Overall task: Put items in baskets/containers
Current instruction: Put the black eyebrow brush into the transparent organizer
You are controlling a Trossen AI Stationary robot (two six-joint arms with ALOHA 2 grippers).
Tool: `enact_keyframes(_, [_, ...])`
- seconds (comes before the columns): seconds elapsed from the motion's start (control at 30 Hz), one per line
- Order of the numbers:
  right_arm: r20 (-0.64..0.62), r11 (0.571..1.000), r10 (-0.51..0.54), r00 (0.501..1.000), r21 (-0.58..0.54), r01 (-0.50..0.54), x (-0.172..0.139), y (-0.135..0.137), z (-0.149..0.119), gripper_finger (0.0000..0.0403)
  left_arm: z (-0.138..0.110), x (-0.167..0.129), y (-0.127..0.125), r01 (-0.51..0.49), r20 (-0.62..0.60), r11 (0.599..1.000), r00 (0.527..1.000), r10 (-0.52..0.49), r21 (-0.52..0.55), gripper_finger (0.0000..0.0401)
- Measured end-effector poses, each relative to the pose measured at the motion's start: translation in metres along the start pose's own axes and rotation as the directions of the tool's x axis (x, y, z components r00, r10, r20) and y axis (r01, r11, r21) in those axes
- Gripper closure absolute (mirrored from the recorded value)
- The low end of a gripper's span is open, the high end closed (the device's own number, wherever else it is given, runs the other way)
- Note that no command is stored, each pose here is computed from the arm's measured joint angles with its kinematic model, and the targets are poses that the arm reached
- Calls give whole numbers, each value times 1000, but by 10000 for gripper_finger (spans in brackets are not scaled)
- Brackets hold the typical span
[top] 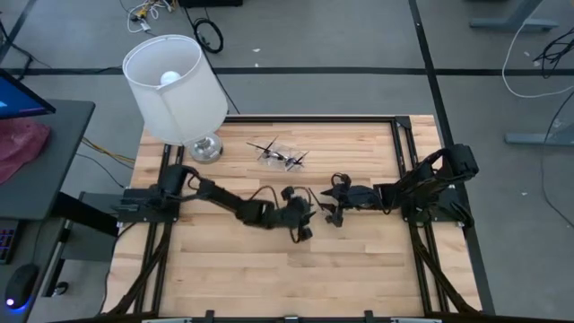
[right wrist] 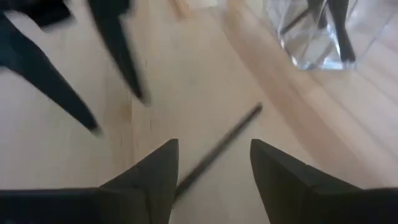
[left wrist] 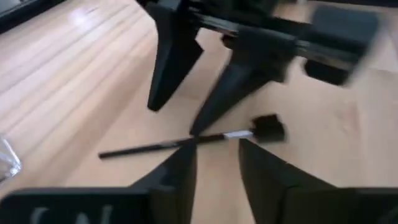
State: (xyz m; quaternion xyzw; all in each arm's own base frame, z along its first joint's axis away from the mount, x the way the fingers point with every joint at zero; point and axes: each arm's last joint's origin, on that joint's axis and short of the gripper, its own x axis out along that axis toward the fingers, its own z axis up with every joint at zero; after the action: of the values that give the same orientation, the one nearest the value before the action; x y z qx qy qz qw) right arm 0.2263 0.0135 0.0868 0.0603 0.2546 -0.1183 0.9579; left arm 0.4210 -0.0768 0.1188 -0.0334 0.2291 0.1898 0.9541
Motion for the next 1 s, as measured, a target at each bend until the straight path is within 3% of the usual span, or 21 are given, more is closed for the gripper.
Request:
enact_keyframes(0.2, [-73, 1000, -21, 997, -15, 20, 14, 6, 9, 207, 4, 9, 15, 3, -12, 1000, 1000, -3, -16, 234])
enact_keyframes(0.43, [-163, 993, -113, 980, 0, 115, 33, 9, -1, 232, 1, 9, 17, -55, -24, 998, 998, 56, 35, 235])
enact_keyframes(0.57, [-177, 993, -117, 977, -23, 114, 34, 11, -5, 274, -1, 9, 18, -61, -48, 997, 997, 63, 47, 240])
enact_keyframes(0.77, [-193, 997, -28, 981, -77, 13, 34, 17, -5, 383, -14, 3, 14, -67, -145, 993, 986, 81, 94, 240])
enact_keyframes(1.0, [-191, 985, 41, 981, -158, -71, 33, 19, -5, 383, -20, -4, 3, -36, -176, 986, 982, 65, 164, 240])
